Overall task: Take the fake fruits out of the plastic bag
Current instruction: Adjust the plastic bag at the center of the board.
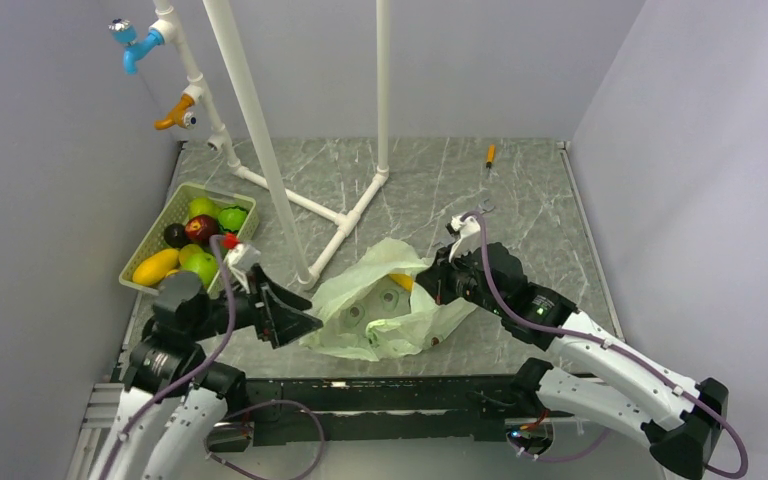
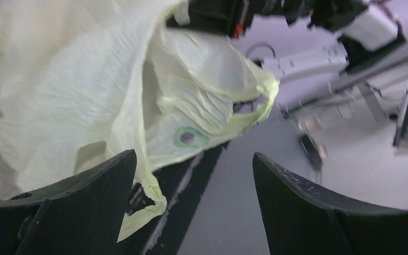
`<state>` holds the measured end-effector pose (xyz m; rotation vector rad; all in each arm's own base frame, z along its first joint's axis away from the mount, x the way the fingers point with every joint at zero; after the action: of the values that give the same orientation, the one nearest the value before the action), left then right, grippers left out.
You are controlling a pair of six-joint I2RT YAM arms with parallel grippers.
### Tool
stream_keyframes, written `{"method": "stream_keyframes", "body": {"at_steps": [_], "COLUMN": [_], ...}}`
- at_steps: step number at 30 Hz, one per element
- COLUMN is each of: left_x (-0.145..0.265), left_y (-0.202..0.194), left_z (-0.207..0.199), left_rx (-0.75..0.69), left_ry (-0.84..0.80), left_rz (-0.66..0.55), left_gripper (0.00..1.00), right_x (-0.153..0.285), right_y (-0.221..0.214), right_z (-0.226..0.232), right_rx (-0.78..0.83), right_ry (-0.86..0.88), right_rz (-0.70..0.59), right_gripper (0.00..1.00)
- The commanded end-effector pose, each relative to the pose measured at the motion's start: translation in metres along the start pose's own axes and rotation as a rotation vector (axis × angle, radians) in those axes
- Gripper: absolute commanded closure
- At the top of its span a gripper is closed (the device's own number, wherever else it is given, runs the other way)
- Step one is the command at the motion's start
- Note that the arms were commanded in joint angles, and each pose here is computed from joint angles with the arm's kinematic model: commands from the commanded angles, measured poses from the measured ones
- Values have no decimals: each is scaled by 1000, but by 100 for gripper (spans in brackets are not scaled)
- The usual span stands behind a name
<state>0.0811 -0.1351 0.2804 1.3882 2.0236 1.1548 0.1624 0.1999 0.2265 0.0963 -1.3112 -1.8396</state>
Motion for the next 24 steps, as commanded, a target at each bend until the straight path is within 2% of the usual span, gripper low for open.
{"method": "stream_keyframes", "body": {"at_steps": [1,5,9,12,16,19,21,22,24], "left_x": [-35,-76,-107,-117,-126,-120,-112,-107,-97], "left_y": [-13,-24,-20,-22,-34,-40,-37,-34,-31], "left_z": [6,-16,-35,-29,-22,-9,-7,-10,-20], "left_rx": [29,-101,-194,-168,-109,-98,-100,-113,-153], "left_ry": [18,77,146,194,196,293,288,255,150], "left_rz": [71,181,163,138,108,130,93,70,42], "left_gripper": [15,17,23,31,34,39,34,29,12], "right_x": [0,-1,2,7,11,12,12,12,11], "right_y": [13,11,7,4,1,-4,-6,-7,-9], "right_z": [8,8,6,8,8,9,8,7,7], "right_rx": [-4,-18,-13,19,59,75,75,76,78], "right_ry": [30,27,21,52,79,109,108,109,110], "right_rz": [-38,-30,-16,1,8,17,23,24,26], "right_gripper": [100,100,100,100,100,100,100,100,100]}}
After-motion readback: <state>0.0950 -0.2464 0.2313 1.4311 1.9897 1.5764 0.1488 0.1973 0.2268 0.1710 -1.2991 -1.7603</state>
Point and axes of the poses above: each gripper's point midway between its finger pads, its own x axis back along the fingers, its own z axis along the line the jaws close on, y = z × x, the point moved 5 cm from there along x, back along the fingers, and after that the axes turned 5 degrees about -x, right-handed, at the moved point
